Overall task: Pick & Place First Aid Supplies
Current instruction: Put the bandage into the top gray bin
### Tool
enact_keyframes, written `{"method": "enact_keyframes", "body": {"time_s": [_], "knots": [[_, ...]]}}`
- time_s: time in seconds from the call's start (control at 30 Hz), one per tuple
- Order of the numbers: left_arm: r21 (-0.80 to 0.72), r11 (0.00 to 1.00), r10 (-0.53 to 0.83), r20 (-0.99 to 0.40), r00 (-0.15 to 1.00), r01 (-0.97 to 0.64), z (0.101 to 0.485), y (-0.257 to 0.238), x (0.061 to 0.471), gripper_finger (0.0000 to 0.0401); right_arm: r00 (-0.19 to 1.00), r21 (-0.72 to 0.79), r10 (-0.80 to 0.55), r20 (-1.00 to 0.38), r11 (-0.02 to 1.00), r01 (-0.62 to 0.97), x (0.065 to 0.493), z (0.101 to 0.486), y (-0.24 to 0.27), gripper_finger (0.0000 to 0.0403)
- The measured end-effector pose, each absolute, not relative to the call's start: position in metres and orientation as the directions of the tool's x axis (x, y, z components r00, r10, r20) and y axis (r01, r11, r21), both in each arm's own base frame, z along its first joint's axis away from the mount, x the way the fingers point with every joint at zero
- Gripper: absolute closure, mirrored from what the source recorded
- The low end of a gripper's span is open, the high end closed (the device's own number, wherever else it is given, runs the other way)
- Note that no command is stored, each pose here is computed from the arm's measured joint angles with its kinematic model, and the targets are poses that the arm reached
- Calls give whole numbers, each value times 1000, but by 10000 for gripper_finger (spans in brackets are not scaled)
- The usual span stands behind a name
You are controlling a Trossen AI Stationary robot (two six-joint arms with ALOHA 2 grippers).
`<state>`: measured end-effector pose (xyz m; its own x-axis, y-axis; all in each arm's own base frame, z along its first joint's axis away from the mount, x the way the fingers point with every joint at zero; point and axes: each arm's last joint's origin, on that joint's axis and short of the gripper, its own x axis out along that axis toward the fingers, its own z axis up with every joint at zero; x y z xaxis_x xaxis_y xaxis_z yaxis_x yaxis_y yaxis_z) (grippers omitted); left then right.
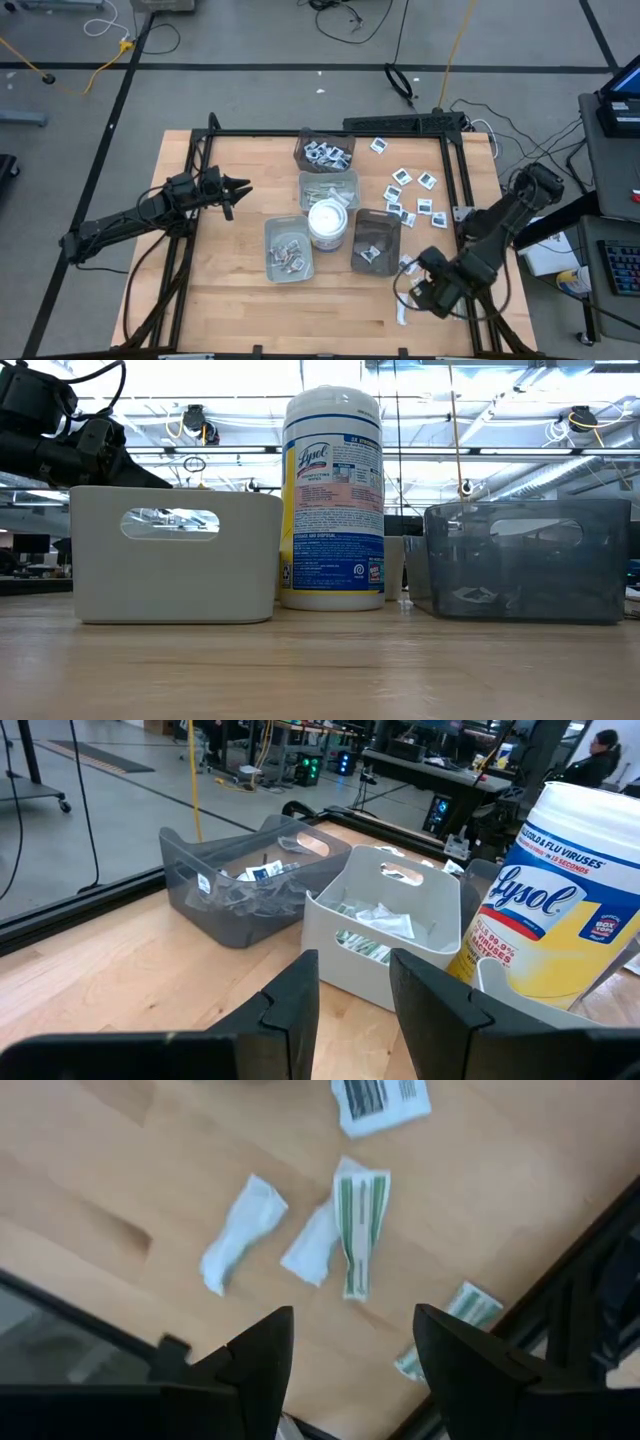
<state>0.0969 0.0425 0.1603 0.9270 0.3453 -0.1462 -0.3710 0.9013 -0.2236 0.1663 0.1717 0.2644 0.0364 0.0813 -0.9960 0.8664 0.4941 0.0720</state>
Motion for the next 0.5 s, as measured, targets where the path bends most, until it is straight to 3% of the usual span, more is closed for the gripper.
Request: {"method": "enact_keyframes", "body": {"time_s": [0.5], "knots": [[-224, 901, 346, -146, 927, -371, 160, 43, 97, 272, -66, -3, 88, -994, 578, 816, 158, 201, 188, 202]]}}
